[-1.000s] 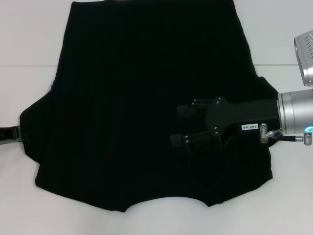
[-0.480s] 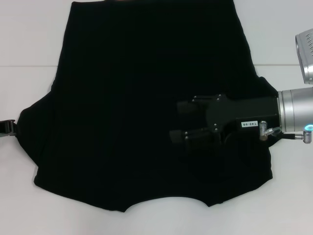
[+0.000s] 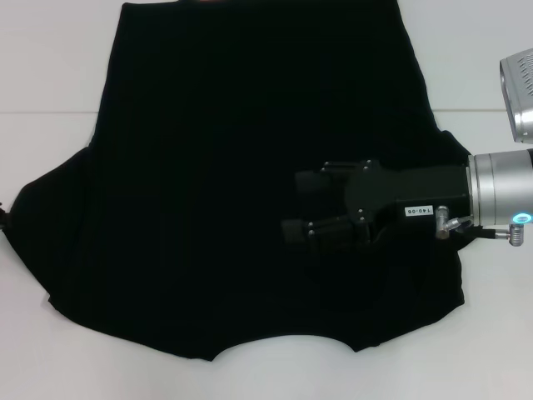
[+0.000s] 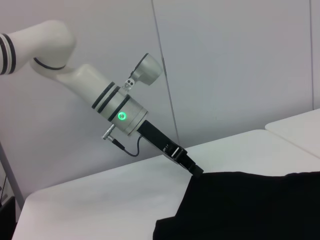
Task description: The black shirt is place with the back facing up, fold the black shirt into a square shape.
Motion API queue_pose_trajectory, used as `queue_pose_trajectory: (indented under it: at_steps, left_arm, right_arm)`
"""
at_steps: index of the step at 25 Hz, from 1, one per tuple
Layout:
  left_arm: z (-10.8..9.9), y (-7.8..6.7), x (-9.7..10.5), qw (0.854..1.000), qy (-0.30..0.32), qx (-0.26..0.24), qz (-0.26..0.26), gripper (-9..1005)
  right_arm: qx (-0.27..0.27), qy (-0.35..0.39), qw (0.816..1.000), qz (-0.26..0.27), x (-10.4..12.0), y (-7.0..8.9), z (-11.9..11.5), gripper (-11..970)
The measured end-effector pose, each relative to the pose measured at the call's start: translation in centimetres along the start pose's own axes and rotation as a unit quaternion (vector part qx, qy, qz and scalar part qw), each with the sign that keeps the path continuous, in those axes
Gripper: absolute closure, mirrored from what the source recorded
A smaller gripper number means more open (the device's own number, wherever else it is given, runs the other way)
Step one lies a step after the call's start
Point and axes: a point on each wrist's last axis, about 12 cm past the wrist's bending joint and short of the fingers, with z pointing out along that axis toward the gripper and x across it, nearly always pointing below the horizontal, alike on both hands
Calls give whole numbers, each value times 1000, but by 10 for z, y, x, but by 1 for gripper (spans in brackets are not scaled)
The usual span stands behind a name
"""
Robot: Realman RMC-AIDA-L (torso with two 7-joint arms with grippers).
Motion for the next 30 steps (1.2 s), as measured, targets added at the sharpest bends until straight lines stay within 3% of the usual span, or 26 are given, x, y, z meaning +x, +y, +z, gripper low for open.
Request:
queue_pose_trajectory:
  at_steps: [12, 30]
  left_arm:
    - [-10, 12, 6, 1000, -6, -14, -7, 996]
    - [-15, 15, 9, 1000, -13, -16, -13, 995]
  right_arm:
    - [-4, 0, 1000, 2, -1, 0, 6, 44]
    - [-10, 0, 1000, 2, -1, 2, 7, 44]
